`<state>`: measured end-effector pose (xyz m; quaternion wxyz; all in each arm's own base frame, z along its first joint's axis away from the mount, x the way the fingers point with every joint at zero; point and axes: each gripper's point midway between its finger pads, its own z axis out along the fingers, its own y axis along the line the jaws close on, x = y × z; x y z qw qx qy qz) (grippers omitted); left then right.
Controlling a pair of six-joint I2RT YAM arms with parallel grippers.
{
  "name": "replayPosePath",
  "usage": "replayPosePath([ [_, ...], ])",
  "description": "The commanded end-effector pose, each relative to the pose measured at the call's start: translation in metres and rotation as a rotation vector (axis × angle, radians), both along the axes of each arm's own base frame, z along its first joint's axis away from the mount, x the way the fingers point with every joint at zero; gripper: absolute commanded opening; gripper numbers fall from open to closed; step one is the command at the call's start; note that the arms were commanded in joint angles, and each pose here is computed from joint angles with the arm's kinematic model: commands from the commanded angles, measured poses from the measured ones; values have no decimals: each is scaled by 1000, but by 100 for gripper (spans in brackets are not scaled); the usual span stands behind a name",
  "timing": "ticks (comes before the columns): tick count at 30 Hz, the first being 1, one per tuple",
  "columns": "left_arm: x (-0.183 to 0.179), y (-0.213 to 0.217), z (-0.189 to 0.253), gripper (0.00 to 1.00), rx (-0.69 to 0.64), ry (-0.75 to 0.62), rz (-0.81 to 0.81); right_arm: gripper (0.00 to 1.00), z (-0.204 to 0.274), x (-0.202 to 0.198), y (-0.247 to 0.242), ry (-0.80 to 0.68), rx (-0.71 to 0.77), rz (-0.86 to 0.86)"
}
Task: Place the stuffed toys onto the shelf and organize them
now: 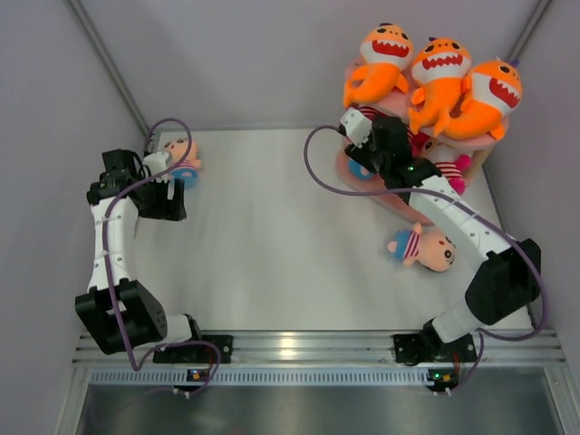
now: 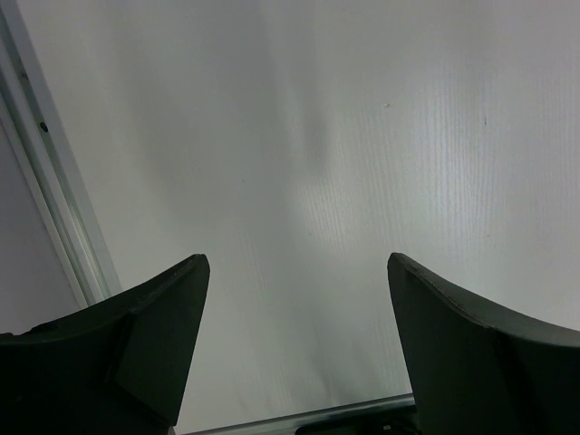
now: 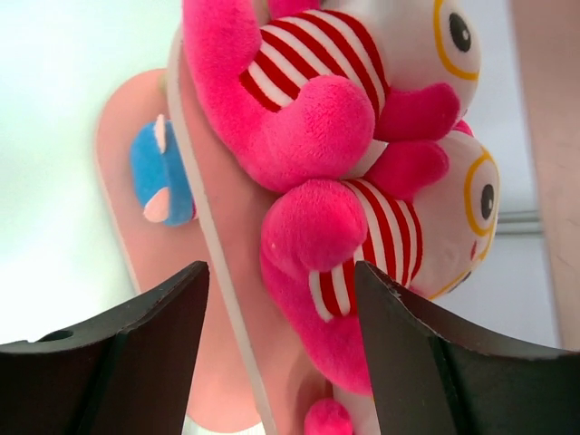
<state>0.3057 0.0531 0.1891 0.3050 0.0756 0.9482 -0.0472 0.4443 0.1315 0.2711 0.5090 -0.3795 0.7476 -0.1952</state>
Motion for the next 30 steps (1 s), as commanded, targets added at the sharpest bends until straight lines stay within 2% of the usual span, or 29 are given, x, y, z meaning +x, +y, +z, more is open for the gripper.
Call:
replayPosePath([
  [1, 4, -5, 7, 86, -16, -24, -24, 66, 41, -28, 12, -39, 84, 72],
  [3, 3, -5, 7, 86, -14, -26, -23, 67, 51, -44, 19, -39, 119, 103],
  [8, 0, -6, 7, 86, -13, -26, -26, 67, 32, -97, 39, 68, 117, 232],
  [11, 0, -6, 9, 86, -16, -35, -28, 66, 30, -127, 41, 118, 186, 229],
  [12, 0, -7, 9, 86, -18, -35, -27, 66, 35, -137, 40, 128, 280, 193],
  [14, 0, -8, 11, 86, -19, -42, -31, 65, 26, -145, 33, 155, 375, 114],
  [15, -1, -8, 11, 86, -21, -43, -33, 65, 27, -153, 31, 168, 489, 55],
  [17, -1, -10, 11, 86, -28, -43, -32, 64, 3, -161, 20, 220, 555, -54],
  [18, -1, -11, 11, 86, -34, -45, -36, 64, 0, -168, 16, 233, 664, -134],
  [20, 0, -11, 12, 86, -33, -51, -40, 62, -26, -175, 0, 262, 712, -251],
  [21, -1, -11, 12, 86, -34, -49, -40, 62, -27, -182, -4, 263, 789, -299],
  [22, 0, -11, 13, 86, -34, -52, -41, 60, -45, -184, -14, 282, 802, -357],
  [23, -1, -11, 14, 86, -32, -54, -40, 59, -46, -188, -19, 278, 853, -388],
  [25, -1, -12, 15, 86, -33, -58, -45, 58, -59, -190, -36, 279, 865, -467],
  [30, -2, -12, 14, 86, -32, -57, -47, 57, -43, -179, -80, 129, 887, -576],
])
